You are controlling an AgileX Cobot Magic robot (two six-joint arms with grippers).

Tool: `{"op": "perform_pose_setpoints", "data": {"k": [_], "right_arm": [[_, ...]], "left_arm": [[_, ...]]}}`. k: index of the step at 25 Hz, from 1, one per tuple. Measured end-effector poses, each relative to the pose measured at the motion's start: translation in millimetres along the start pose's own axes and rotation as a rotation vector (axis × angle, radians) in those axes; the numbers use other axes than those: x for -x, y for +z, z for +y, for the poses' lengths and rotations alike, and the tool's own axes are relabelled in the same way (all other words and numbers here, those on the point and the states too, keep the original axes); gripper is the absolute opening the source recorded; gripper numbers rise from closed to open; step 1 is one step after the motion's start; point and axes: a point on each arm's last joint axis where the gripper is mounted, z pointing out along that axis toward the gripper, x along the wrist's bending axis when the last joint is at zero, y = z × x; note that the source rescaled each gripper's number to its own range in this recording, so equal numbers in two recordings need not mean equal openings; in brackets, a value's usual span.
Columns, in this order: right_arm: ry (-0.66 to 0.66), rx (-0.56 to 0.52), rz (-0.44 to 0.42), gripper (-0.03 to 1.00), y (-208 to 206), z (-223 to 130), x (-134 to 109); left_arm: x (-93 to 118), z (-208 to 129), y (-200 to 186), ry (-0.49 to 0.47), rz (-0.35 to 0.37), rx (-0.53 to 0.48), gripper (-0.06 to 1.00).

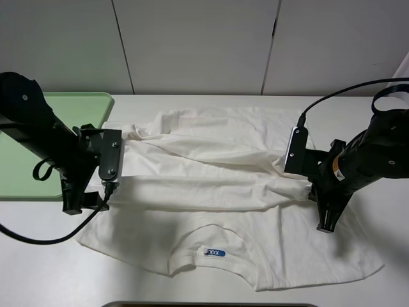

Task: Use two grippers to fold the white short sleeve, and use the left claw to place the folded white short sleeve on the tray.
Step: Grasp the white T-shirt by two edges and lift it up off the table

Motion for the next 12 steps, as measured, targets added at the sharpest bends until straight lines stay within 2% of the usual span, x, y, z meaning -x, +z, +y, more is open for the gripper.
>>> {"op": "perform_pose_setpoints", "data": {"k": [9, 12], "right_arm": [[0.061, 0.004, 0.014, 0.00, 0.0, 0.5, -1.2], [0.068, 0.005, 0.015, 0.00, 0.0, 0.6, -1.3]], "left_arm": [[-1.2, -5.1, 1.3, 0.149, 0.004, -0.058, 0.79], [0.0, -6.7, 5.8, 0.167, -0.011, -0.070, 0.79]]}}
